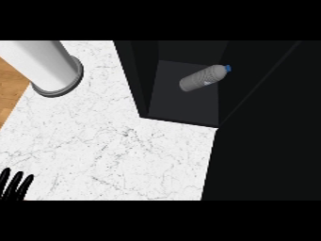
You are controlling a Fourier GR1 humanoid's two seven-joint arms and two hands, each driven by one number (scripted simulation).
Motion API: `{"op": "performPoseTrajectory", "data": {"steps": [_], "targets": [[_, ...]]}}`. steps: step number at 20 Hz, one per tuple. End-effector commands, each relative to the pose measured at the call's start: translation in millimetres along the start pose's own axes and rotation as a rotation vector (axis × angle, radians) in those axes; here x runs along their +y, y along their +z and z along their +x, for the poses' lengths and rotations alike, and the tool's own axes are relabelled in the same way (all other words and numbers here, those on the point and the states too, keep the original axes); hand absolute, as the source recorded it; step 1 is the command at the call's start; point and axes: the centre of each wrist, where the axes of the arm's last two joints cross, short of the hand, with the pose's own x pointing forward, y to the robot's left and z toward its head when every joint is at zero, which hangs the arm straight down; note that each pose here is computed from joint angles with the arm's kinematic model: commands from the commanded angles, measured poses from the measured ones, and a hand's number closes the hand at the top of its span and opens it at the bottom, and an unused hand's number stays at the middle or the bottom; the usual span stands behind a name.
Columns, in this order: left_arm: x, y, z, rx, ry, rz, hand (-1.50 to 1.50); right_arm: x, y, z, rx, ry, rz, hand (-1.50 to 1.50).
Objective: Pick up the bottled water, place it into the cabinet and close the cabinet
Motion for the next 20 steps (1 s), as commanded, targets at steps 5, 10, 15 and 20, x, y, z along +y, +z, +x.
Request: {"op": "performPoseTrajectory", "data": {"steps": [5,10,15,20], "targets": [[11,-6,13,-0.023,-0.012,-0.033,-1.5,5,-23,1,0.072,0.026,0.143,1.5],[21,-8,22,-0.017,-0.018,-0.049,-1.5,0,-27,-9,0.064,-0.009,0.075,1.5],[23,-13,28,-0.029,-0.024,-0.054,-1.5,0,-27,-15,0.083,-0.052,0.023,1.5],[23,-20,31,-0.034,-0.025,-0.081,-1.5,-3,-28,-24,0.069,-0.117,-0.008,1.5]]}}
